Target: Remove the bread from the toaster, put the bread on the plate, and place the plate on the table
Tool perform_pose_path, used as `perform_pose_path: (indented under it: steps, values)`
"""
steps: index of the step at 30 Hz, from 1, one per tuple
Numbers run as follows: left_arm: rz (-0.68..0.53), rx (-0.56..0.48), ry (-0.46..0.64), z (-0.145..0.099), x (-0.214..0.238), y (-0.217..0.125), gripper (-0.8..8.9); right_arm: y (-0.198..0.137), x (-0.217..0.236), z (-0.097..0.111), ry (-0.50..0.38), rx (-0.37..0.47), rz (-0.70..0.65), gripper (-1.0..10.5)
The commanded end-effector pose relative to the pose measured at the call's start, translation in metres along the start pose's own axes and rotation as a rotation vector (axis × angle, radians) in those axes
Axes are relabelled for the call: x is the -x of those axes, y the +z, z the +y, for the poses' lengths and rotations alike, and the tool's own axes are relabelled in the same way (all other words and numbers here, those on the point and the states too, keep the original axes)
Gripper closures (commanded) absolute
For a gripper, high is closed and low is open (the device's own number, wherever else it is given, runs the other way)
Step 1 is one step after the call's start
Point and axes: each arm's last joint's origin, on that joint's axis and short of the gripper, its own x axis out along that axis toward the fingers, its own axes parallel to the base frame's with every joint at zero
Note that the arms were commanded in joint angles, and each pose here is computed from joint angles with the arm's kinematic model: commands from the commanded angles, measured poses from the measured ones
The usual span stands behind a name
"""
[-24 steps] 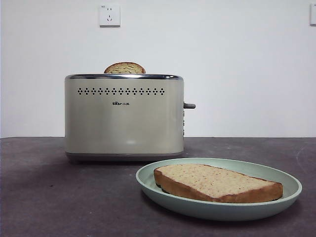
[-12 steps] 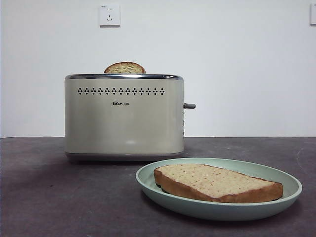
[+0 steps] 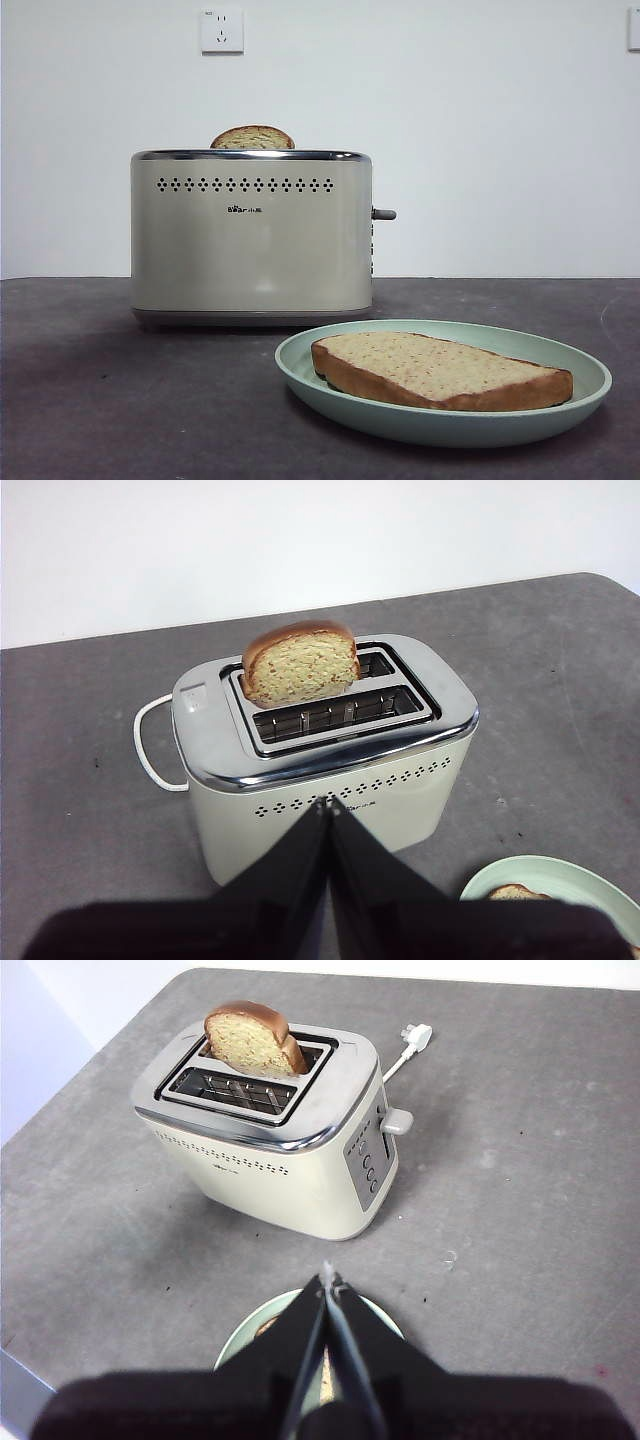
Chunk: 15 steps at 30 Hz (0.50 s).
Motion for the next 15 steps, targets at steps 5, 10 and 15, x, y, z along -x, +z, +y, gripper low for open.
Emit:
perform_pose_path:
  steps: [5,10,15]
  values:
    - [0.001,-0.046,0.073,0.009,0.007,-0.002,8.17,-0.001,-0.001,0.000,-0.001,0.008,0.001,9.5]
    - [-0.083,0.048,0.110,0.029,0.008,-0.021,8.17,-0.001,-0.001,0.000,-0.001,0.008,0.001,9.5]
    - [-0.216,0.128,0.085,0.048,-0.008,-0.084,8.17,-0.001,-0.001,0.000,-0.001,0.008,0.001,9.5]
